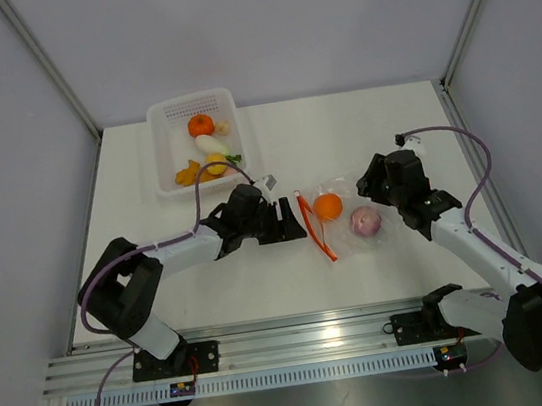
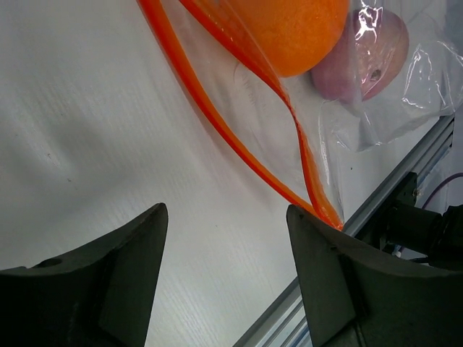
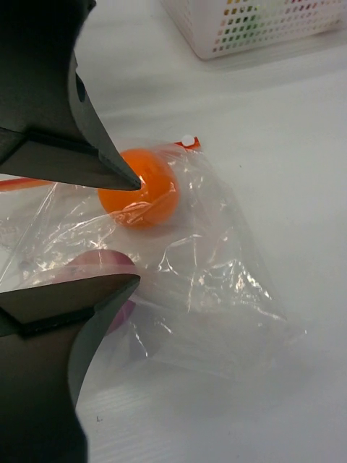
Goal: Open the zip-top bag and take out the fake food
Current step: Pick up the fake fruit from the zipper food storage bag.
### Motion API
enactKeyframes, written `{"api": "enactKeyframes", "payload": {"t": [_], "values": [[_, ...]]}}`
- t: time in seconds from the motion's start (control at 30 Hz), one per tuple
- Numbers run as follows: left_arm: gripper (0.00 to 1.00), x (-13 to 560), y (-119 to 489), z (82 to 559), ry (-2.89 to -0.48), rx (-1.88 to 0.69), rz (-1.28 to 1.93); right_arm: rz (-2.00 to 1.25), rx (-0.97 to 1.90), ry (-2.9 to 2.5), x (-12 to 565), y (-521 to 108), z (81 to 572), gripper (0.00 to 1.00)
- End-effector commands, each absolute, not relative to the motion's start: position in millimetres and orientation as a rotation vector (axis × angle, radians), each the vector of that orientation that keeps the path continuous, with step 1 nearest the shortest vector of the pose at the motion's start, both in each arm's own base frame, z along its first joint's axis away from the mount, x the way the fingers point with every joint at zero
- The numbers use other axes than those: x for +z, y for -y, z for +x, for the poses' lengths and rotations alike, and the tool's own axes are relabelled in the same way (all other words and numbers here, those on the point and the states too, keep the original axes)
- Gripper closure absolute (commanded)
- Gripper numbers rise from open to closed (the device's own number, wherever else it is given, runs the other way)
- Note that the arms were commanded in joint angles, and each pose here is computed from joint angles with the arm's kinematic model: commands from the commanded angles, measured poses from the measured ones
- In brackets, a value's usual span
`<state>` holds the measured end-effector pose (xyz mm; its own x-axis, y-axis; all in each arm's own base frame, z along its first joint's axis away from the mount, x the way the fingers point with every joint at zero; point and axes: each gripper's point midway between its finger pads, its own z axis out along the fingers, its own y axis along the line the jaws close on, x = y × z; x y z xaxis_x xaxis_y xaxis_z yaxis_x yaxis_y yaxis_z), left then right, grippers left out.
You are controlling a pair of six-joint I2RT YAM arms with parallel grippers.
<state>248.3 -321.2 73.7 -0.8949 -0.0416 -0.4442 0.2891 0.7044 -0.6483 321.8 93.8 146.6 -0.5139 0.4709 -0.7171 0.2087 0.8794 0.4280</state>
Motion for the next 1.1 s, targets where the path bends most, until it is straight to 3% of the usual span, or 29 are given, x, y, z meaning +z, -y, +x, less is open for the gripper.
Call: {"api": "enactKeyframes", "payload": {"t": [0.0, 0.17, 0.27, 0.4, 0.53, 0.6, 0.77, 1.07], "values": [[0.31, 86, 339, 257, -2.413, -1.123, 0.210, 0.351, 0.455, -2.094, 159, -120, 326, 0.43], [0.41, 75, 345, 255, -2.436, -1.062, 0.233, 0.258, 0.482, -2.140, 152, -142, 326, 0.40], [0.52, 74, 352, 255, -2.438, -1.050, 0.250, 0.250, 0.479, -2.175, 143, -147, 329, 0.38], [0.57, 66, 362, 260, -2.447, -1.009, 0.269, 0.250, 0.478, -2.216, 127, -154, 336, 0.38], [0.56, 65, 364, 277, -2.415, -0.889, 0.326, 0.239, 0.484, -2.231, 121, -159, 344, 0.39], [0.46, 69, 361, 287, -2.386, -0.812, 0.326, 0.236, 0.487, -2.229, 120, -162, 348, 0.39], [0.39, 62, 361, 298, -2.355, -0.714, 0.367, 0.228, 0.503, -2.234, 118, -166, 352, 0.38], [0.52, 37, 373, 279, -2.415, -0.690, 0.402, 0.216, 0.513, -2.238, 115, -173, 363, 0.38]]}}
